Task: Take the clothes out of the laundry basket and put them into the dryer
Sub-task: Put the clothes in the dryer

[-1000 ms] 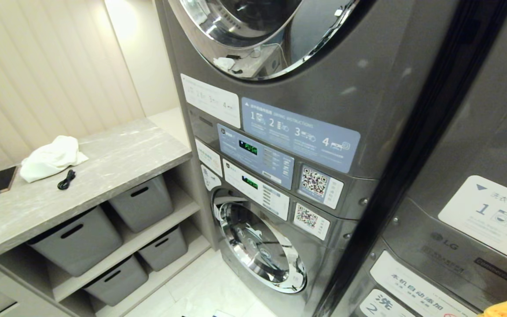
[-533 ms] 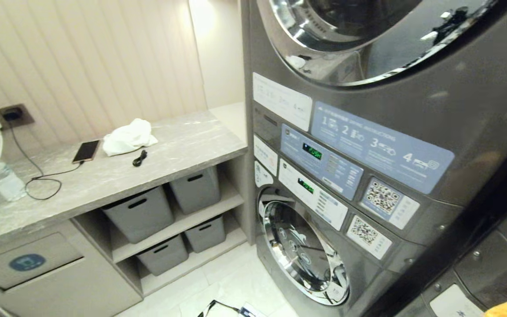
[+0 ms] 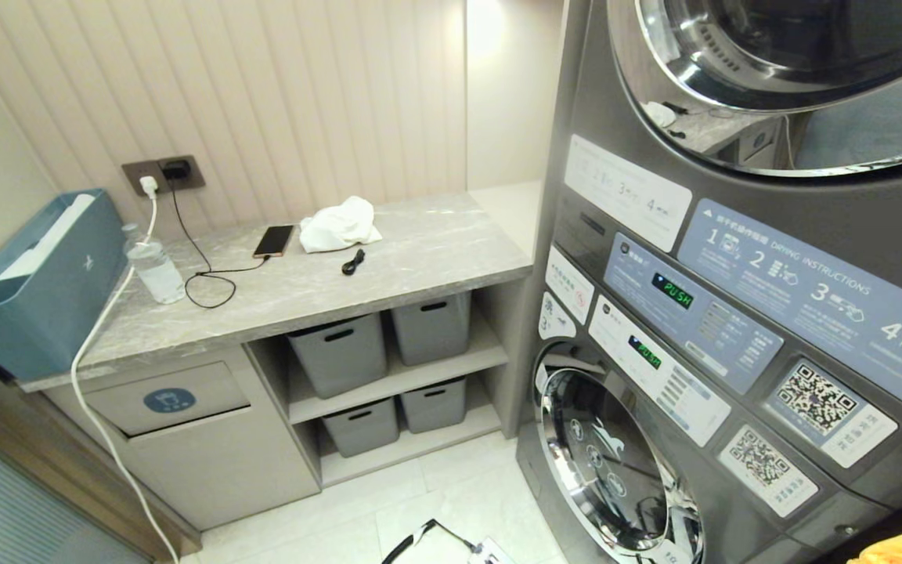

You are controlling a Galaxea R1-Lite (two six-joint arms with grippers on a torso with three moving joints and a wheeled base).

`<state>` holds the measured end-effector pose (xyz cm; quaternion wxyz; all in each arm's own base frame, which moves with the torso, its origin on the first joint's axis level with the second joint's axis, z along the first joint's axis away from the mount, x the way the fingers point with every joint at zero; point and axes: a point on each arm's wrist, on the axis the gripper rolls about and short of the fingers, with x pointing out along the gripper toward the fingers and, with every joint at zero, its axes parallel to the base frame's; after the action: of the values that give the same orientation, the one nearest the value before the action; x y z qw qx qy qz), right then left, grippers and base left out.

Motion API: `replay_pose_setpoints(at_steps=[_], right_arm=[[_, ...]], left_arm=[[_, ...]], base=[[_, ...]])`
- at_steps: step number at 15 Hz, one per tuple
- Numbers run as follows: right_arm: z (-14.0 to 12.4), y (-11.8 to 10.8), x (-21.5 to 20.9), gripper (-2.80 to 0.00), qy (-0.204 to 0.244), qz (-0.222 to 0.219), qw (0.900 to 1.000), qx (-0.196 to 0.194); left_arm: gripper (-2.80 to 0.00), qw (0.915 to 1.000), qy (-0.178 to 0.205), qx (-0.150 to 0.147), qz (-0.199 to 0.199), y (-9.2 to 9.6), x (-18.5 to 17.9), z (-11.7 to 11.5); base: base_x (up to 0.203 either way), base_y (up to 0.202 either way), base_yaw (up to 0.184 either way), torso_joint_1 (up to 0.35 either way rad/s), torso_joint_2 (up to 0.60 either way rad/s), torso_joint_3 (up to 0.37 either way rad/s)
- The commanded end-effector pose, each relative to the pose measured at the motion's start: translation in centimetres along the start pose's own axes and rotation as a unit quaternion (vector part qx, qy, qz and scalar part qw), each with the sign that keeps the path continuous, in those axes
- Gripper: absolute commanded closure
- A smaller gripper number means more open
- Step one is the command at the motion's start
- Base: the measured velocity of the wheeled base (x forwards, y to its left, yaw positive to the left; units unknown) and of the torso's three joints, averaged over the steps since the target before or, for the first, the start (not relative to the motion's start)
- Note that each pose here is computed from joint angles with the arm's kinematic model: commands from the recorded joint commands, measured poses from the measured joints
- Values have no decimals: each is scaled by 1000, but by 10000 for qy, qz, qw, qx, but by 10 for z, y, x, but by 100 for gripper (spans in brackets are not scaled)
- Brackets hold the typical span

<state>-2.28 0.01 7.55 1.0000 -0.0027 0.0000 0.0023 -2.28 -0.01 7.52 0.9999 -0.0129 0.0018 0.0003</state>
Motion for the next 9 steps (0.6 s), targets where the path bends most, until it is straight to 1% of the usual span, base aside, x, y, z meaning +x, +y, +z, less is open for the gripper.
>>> replay_pose_setpoints(at_steps=[1,3,9], right_arm=[[0,0,0,0,7,2,10000,-4],[0,0,0,0,7,0,10000,-4],[0,0,0,0,0,0,10000,-4]], left_arm=[[0,10000,5,-2,5,0,0,0],[0,10000,5,-2,4,0,0,0],[0,10000,5,-2,5,0,0,0]], base=[[0,0,0,71,-150,-66],[0,8,-113,47,-104,-50],[-1,8,-173,58,-116,-58]])
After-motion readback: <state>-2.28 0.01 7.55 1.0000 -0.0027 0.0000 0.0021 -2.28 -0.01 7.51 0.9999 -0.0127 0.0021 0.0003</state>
